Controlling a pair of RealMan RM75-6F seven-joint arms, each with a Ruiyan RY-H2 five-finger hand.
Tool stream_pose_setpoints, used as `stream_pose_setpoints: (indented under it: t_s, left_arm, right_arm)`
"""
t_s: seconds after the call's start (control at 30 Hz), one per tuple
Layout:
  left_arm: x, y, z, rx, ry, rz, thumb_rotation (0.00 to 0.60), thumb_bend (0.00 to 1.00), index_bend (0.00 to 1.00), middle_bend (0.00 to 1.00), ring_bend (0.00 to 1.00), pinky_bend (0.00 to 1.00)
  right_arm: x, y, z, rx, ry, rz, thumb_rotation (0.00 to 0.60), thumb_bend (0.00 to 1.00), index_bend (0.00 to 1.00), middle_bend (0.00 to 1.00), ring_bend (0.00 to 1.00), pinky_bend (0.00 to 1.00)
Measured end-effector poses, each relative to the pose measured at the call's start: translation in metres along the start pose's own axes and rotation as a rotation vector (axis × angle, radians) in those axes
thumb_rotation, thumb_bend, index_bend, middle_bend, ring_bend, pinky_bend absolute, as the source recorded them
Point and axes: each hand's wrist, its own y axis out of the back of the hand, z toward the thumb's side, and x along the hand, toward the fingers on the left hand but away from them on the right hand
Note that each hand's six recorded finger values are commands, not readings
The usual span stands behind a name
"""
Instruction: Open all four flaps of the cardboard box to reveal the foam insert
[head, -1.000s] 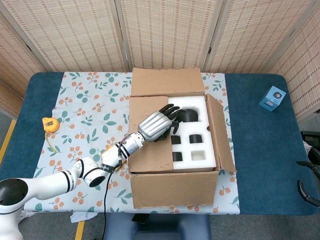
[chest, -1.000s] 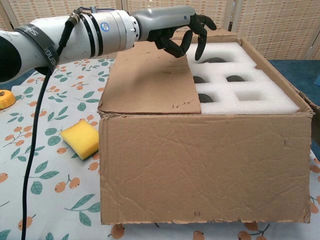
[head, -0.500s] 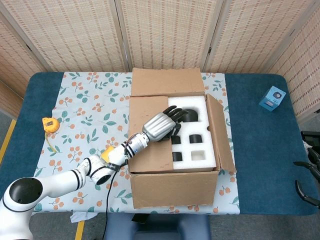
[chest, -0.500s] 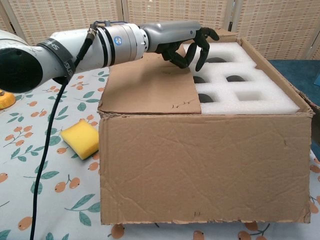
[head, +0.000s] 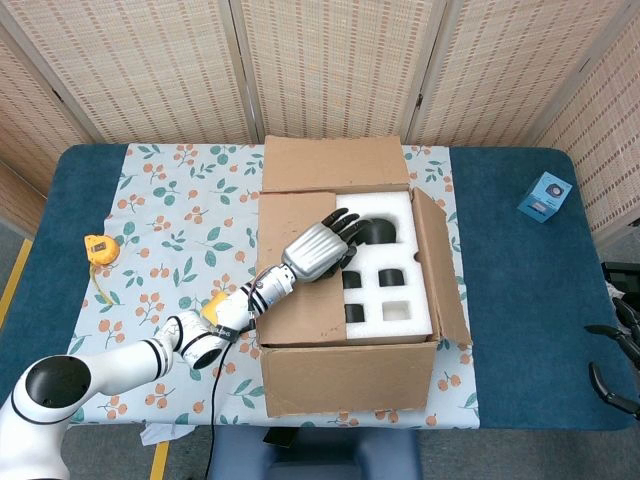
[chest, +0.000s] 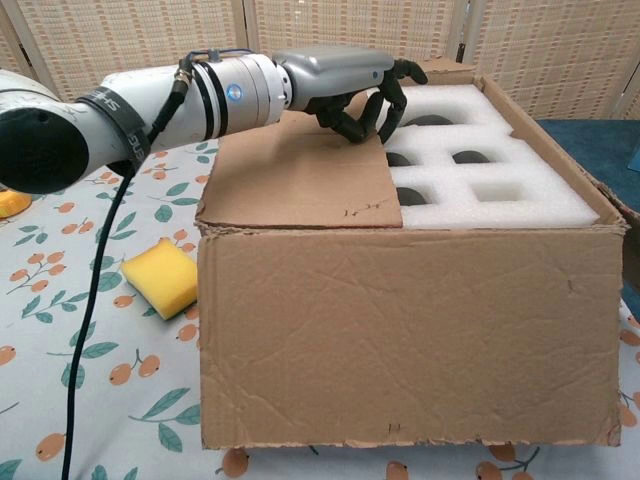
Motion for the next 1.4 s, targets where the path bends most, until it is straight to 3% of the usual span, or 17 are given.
stream_pose_setpoints:
  t_s: [0.57,1.07,1.4]
  left_arm:
    - [-0.008,0.015,-0.002,0.044,0.016,0.046,0.600,1.00,0.65,0.07,0.00,0.00]
    - [-0.022,0.049,0.011,0.109,0.020,0.114,0.600,1.00,0.66,0.07,0.00,0.00]
    - [-0.039,0.075,0.002,0.178,0.075,0.154,0.600,1.00,0.67,0.07,0.00,0.00]
  right_arm:
    - [0.000,-0.003,0.000,-0.003,-0.005,0.019,0.284,0.55,0.26,0.00,0.00,0.00]
    - [0.001,-0.006,0.003,-0.005,0.004,0.033,0.289,0.54,0.26,0.00,0.00,0.00]
    - [0.001,-0.007,0.004,-0.008,0.010,0.037,0.286,0.55,0.26,0.00,0.00,0.00]
